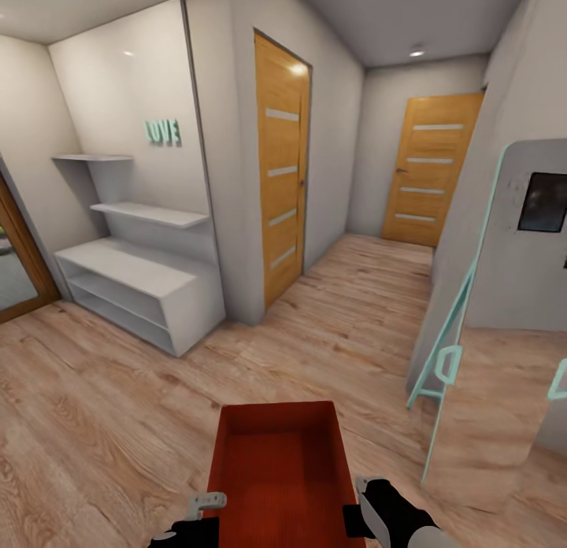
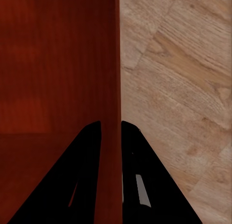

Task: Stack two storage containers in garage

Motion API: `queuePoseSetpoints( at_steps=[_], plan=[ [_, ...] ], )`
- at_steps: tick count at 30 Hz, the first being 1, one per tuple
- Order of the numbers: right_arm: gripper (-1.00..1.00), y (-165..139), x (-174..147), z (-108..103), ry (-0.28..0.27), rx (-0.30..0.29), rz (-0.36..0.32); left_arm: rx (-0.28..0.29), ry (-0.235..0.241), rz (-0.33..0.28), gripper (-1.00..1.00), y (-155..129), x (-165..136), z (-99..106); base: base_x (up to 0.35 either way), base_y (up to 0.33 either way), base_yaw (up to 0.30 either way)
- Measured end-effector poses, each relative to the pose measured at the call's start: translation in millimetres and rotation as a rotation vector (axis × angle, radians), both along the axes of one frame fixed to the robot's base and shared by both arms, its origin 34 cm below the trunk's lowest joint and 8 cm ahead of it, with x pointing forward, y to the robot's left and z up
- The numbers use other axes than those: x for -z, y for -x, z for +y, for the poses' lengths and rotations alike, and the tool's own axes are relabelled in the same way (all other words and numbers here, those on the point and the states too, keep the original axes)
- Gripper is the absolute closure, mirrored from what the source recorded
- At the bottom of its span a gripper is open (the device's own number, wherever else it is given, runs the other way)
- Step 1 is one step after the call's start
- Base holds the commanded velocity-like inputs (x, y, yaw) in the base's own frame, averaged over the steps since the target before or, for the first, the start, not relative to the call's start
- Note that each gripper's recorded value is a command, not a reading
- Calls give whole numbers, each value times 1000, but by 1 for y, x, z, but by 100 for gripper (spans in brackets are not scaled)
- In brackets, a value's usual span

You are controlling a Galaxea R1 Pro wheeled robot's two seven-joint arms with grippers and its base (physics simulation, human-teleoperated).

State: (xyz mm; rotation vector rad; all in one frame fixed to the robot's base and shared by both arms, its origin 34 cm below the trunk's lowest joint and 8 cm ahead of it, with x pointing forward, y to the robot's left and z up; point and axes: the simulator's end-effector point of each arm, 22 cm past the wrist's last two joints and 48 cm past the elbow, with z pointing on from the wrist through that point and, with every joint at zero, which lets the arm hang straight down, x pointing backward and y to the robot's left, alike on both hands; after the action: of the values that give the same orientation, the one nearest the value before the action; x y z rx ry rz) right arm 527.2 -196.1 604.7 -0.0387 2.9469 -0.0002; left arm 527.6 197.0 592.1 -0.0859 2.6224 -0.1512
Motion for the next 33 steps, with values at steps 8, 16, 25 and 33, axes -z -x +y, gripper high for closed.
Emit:
queuePoseSetpoints(
  at_steps=[8, 16, 25, 33],
  plan=[
    [100, 0, 0, 0, 0, 0, 0, 0, 0, 0, 100, 0, 0, 0, 321, 124, -36],
    [100, 0, 0, 0, 0, 0, 0, 0, 0, 0, 100, 0, 0, 0, 321, 124, -238],
    [100, 0, 0, 0, 0, 0, 0, 0, 0, 0, 100, 0, 0, 0, 321, 124, -128],
    [100, -1, -1, 0, 0, 0, -3, 0, 0, -3, 100, -1, -1, 0, 321, 124, -8]
  ],
)
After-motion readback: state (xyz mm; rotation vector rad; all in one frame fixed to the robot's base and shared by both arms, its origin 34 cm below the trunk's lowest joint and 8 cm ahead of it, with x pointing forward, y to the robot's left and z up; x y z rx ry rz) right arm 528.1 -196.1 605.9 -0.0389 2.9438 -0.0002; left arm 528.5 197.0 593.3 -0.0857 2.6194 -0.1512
